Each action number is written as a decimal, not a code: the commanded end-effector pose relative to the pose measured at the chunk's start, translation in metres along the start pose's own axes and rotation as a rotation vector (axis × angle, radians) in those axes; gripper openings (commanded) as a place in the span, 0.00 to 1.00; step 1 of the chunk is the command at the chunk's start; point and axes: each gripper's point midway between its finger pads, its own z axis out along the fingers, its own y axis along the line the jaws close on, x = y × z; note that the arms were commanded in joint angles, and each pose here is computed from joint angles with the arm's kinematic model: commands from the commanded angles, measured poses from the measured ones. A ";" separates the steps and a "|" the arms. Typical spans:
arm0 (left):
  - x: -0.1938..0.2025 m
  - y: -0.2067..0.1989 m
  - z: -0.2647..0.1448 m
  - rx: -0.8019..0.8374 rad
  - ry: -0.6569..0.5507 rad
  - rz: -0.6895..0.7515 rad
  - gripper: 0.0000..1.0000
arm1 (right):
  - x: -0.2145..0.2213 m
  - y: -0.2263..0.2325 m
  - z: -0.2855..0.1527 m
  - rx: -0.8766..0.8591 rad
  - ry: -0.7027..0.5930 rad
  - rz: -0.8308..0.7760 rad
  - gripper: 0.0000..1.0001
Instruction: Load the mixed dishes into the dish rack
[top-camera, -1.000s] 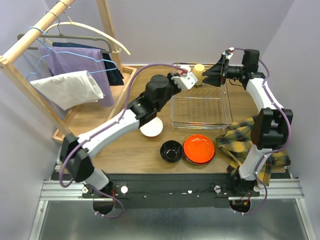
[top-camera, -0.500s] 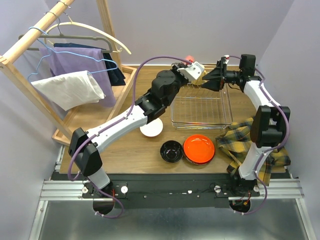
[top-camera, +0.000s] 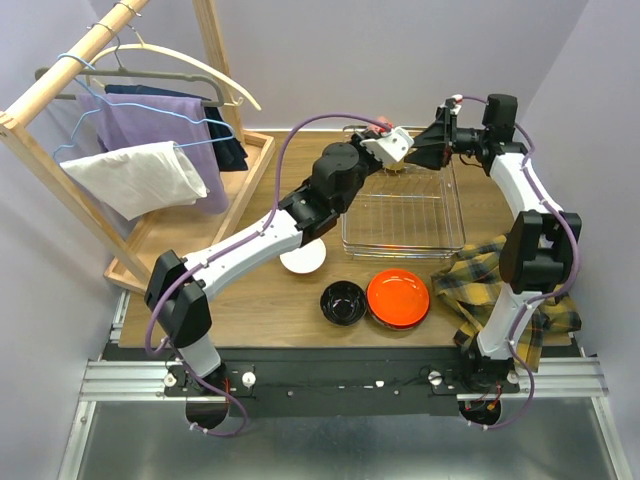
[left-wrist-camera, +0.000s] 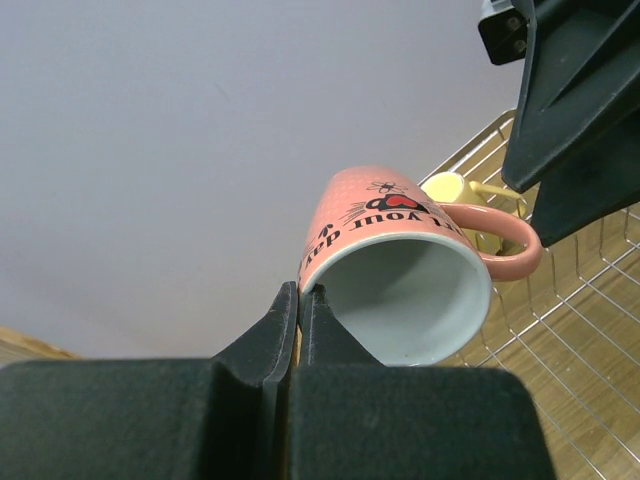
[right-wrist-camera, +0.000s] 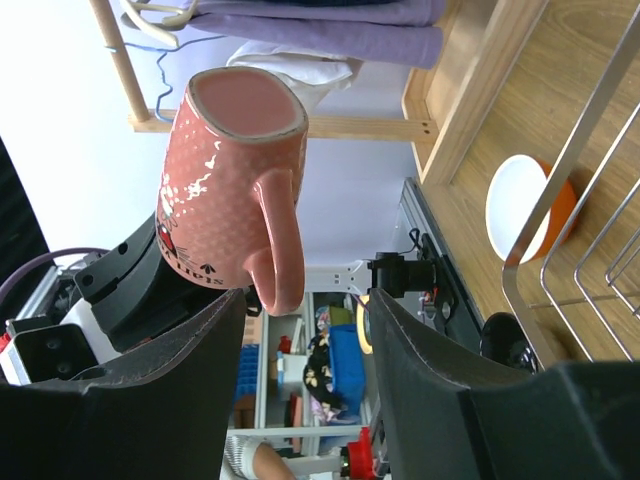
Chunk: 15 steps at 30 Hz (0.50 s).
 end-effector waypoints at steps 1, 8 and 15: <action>-0.045 0.035 0.000 -0.101 -0.120 -0.079 0.00 | 0.007 0.035 -0.002 -0.020 0.019 -0.077 0.61; -0.047 0.029 0.004 -0.079 -0.122 -0.093 0.00 | 0.008 0.025 0.000 -0.012 0.021 -0.045 0.61; -0.048 0.019 0.012 -0.053 -0.126 -0.110 0.00 | 0.005 0.033 0.001 -0.023 0.032 -0.073 0.57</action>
